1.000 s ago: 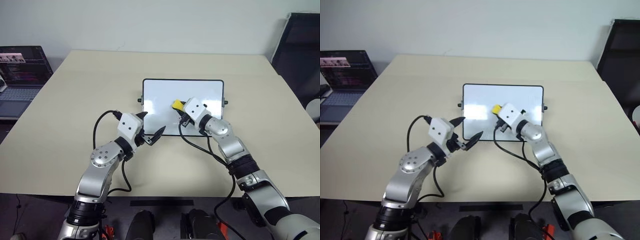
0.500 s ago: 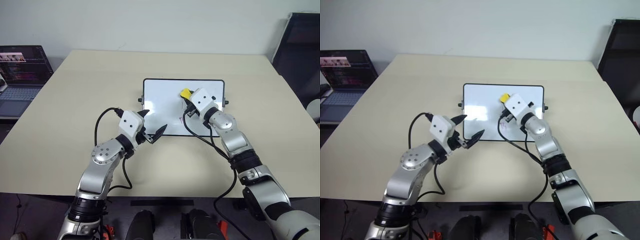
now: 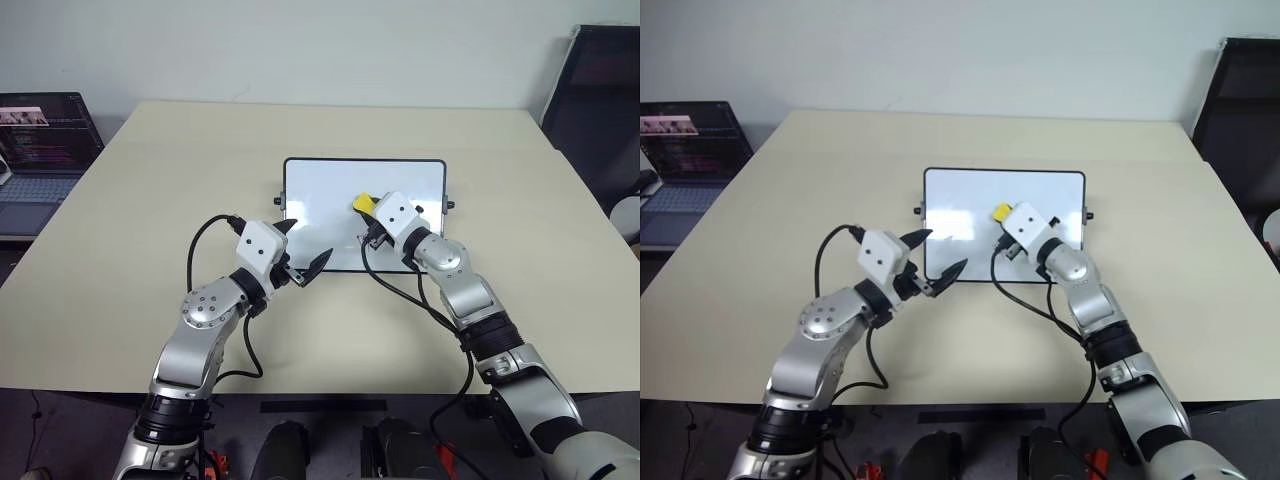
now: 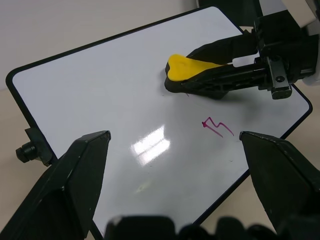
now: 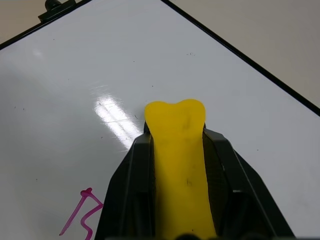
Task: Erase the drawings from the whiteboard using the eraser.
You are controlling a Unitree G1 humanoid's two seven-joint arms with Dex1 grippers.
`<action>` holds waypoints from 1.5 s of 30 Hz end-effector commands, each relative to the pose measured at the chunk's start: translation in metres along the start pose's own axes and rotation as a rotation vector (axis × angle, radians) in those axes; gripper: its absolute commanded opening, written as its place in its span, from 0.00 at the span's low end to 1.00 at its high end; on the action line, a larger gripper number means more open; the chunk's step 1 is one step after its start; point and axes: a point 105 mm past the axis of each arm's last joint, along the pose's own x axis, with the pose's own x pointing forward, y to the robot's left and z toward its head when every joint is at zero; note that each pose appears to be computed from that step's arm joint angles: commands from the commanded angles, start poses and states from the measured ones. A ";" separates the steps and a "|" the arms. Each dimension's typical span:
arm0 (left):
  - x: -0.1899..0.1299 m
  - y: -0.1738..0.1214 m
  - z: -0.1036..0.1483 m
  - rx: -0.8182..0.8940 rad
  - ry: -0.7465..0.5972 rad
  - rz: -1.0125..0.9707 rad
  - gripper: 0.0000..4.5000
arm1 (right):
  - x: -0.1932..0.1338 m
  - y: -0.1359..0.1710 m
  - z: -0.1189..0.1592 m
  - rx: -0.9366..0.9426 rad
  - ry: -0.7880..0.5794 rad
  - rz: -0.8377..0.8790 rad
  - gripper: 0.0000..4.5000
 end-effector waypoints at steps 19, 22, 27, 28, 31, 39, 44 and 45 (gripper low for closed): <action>-0.007 0.001 0.006 0.022 -0.028 0.006 1.00 | -0.016 0.007 -0.003 0.009 0.017 0.024 0.21; -0.005 -0.002 0.005 0.016 -0.032 -0.010 1.00 | -0.023 0.003 0.005 0.010 0.001 0.014 0.21; -0.005 -0.005 0.003 0.014 -0.030 -0.028 1.00 | -0.051 -0.013 0.017 0.085 -0.002 -0.010 0.21; -0.005 -0.006 0.002 0.012 -0.027 -0.032 1.00 | -0.058 -0.018 0.019 0.099 -0.002 -0.020 0.21; -0.008 -0.010 0.000 0.004 -0.021 -0.042 1.00 | -0.078 -0.027 0.027 0.161 -0.006 -0.053 0.21; -0.012 -0.016 -0.003 -0.009 -0.010 -0.057 1.00 | -0.111 -0.019 0.024 0.412 -0.001 -0.082 0.21; -0.013 -0.016 -0.004 -0.013 -0.004 -0.058 1.00 | -0.121 -0.017 0.006 0.443 0.050 -0.142 0.21; -0.013 -0.016 -0.004 -0.014 -0.003 -0.060 1.00 | -0.122 -0.017 0.004 0.443 0.056 -0.153 0.21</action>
